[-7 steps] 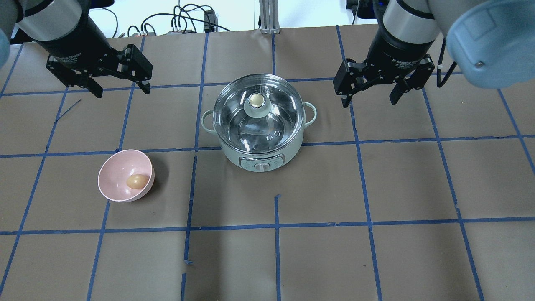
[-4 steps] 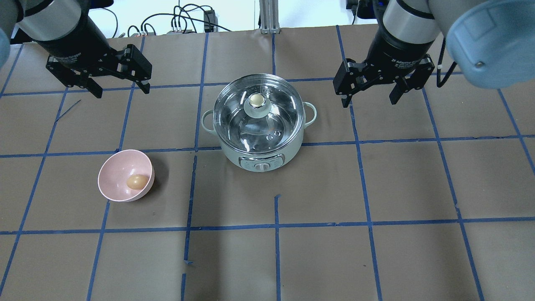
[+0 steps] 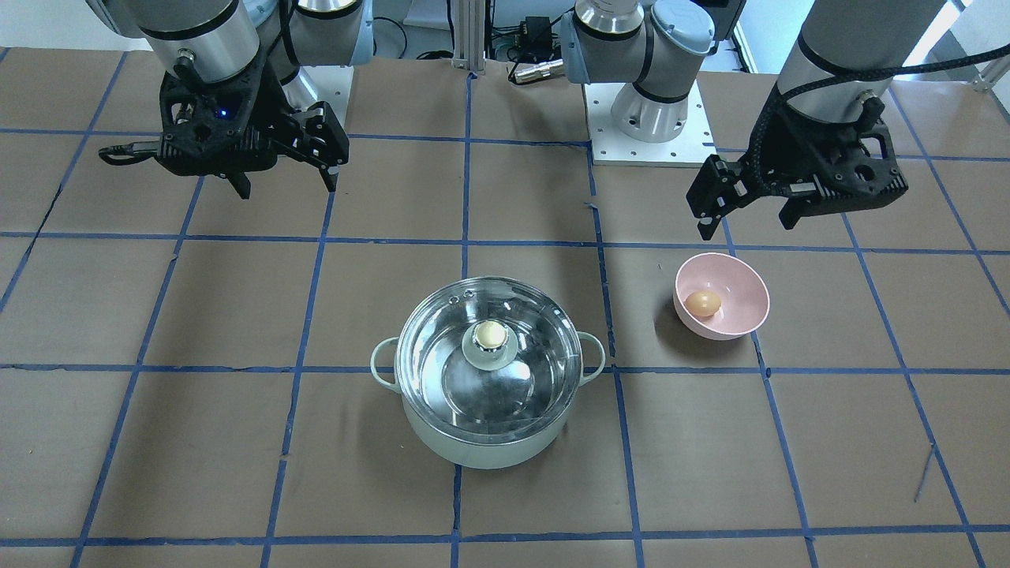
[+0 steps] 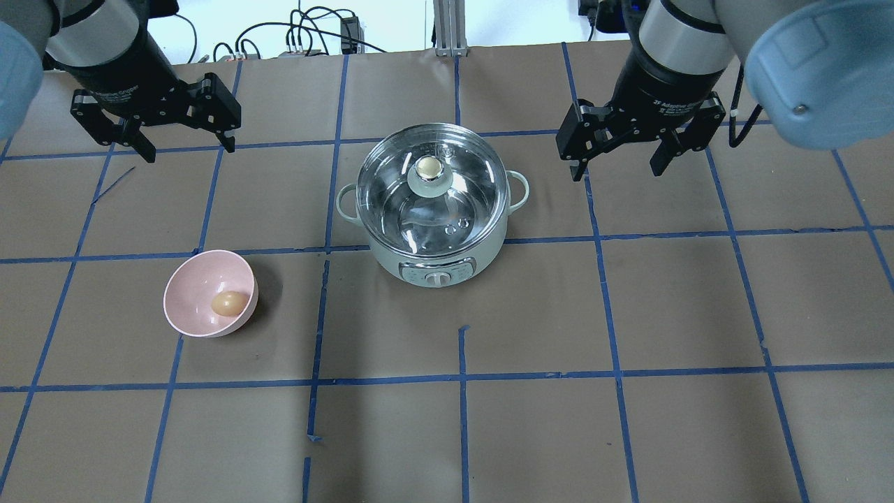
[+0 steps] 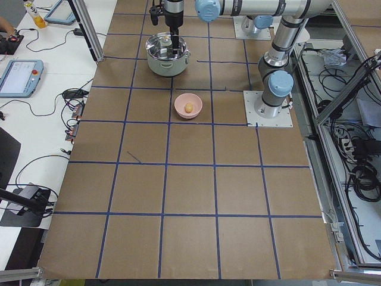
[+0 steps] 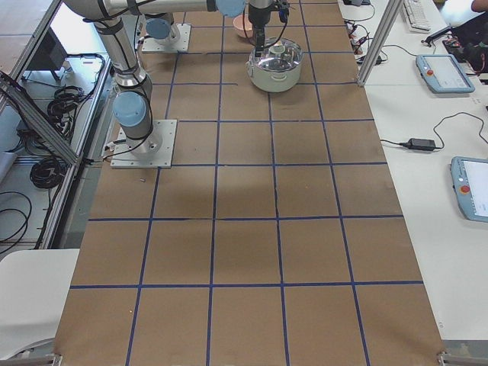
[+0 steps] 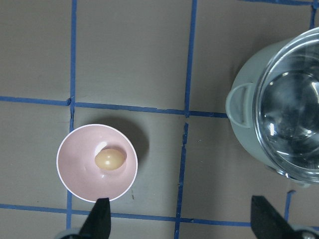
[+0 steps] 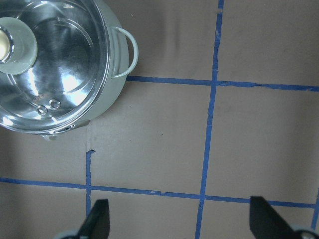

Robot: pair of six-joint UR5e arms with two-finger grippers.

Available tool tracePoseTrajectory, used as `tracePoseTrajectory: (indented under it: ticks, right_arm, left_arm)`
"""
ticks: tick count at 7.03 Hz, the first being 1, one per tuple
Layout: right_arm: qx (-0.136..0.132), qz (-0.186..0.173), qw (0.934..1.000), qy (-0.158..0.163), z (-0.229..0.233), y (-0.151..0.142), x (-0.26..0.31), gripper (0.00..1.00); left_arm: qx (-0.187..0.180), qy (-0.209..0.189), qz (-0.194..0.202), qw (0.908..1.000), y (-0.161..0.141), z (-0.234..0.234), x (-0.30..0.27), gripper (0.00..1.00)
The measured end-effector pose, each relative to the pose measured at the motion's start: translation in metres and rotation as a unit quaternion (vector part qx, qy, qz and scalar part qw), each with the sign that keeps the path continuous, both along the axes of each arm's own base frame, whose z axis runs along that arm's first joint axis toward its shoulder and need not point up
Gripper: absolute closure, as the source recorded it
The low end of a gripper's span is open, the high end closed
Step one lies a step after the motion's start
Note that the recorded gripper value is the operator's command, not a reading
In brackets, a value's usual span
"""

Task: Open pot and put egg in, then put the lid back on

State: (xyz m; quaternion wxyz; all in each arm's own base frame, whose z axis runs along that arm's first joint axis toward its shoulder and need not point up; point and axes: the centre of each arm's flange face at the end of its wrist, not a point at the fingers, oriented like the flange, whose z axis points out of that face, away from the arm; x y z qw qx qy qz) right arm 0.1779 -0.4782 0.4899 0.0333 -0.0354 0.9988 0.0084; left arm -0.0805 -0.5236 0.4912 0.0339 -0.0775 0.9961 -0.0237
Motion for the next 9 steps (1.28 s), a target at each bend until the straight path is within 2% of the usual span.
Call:
tracePoseTrajectory:
  ticks: [2,5,7,8,9]
  right_arm:
    - [0.002,0.0,1.0,0.001,-0.002,0.0,-0.001,0.0]
    - [0.003,0.0,1.0,0.001,-0.003,0.001,-0.001,0.0]
    - [0.005,0.0,1.0,0.001,-0.005,0.001,-0.001,0.0]
    - [0.005,0.0,1.0,0.001,-0.005,0.001,-0.001,0.0]
    - [0.005,0.0,1.0,0.001,-0.005,0.001,-0.001,0.0]
  left_arm:
    - [0.006,-0.012,0.016,0.9998,-0.016,-0.018,0.006,0.0]
    - [-0.012,-0.03,0.048,0.9983,-0.042,-0.037,0.039,0.0]
    - [-0.008,-0.022,0.087,0.9959,-0.053,-0.055,0.047,0.0]
    - [-0.007,-0.02,0.109,0.9938,-0.053,-0.064,0.05,0.04]
    - [-0.008,-0.018,0.135,0.9907,-0.049,-0.077,0.054,0.04]
